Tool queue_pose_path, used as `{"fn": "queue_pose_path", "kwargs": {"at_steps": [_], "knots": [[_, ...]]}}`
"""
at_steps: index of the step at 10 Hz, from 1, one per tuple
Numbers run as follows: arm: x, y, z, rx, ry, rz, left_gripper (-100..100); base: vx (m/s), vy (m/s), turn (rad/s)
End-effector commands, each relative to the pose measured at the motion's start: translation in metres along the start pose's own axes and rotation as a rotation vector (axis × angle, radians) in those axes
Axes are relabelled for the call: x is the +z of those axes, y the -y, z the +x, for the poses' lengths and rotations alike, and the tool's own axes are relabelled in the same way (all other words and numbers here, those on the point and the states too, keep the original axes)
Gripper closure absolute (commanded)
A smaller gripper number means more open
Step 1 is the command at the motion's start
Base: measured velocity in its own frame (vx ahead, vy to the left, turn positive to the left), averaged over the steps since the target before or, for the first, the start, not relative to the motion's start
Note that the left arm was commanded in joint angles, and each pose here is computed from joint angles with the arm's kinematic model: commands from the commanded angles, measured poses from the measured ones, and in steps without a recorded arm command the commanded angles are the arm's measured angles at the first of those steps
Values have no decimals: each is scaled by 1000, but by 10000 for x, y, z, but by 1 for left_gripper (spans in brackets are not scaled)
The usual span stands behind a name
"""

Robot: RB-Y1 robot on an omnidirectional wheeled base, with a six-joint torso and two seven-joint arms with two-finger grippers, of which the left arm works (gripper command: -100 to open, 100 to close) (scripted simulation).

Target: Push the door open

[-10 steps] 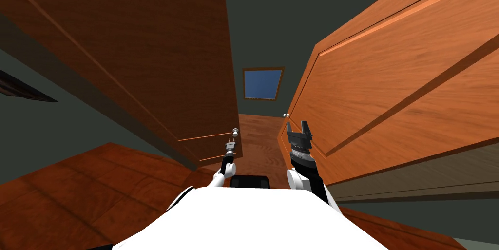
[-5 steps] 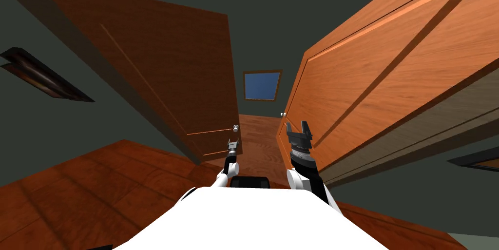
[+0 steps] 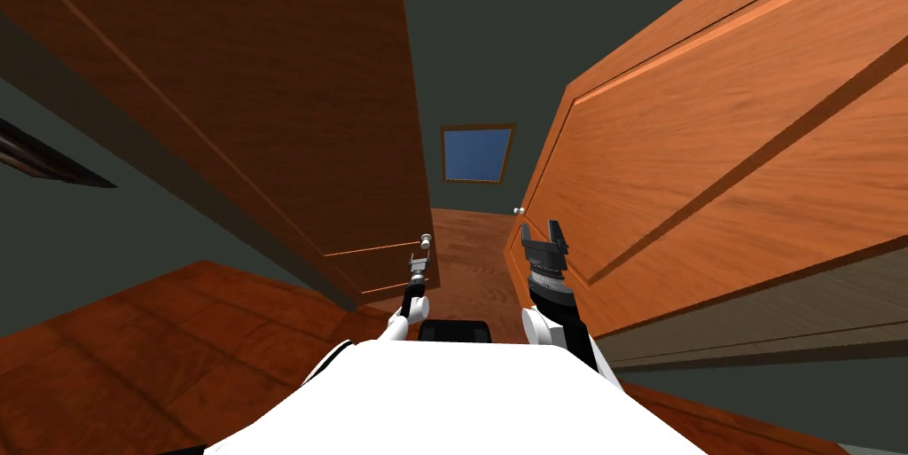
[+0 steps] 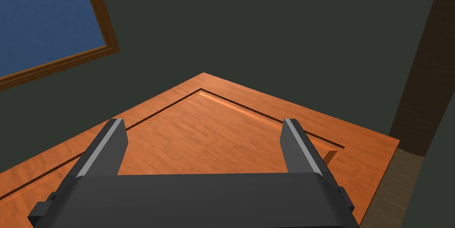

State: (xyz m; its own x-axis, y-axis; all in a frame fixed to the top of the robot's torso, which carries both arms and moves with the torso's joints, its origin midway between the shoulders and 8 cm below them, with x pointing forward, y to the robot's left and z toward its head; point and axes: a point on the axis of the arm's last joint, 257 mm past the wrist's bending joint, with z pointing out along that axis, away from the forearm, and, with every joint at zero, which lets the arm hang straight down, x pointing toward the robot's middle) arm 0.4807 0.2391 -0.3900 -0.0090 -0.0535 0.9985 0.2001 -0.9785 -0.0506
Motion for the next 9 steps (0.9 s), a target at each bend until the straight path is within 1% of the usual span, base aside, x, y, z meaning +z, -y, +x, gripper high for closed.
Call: {"fn": "queue_pose_path", "kwargs": {"at_steps": [1, 2, 4, 5, 6, 9], "knots": [[-12, 34, 1, -1, -2, 5, -100, 188, 31, -26], [-22, 30, -2, -6, -2, 7, -100, 197, 43, -29], [-68, -57, -12, -31, 1, 9, -100, 218, -2, -32], [-73, -20, -19, -22, 4, 9, -100, 94, 4, -10], [-73, -20, -19, -22, 4, 9, 100, -15, -4, -3], [-73, -20, -19, -22, 4, 9, 100, -24, -2, -2]]}}
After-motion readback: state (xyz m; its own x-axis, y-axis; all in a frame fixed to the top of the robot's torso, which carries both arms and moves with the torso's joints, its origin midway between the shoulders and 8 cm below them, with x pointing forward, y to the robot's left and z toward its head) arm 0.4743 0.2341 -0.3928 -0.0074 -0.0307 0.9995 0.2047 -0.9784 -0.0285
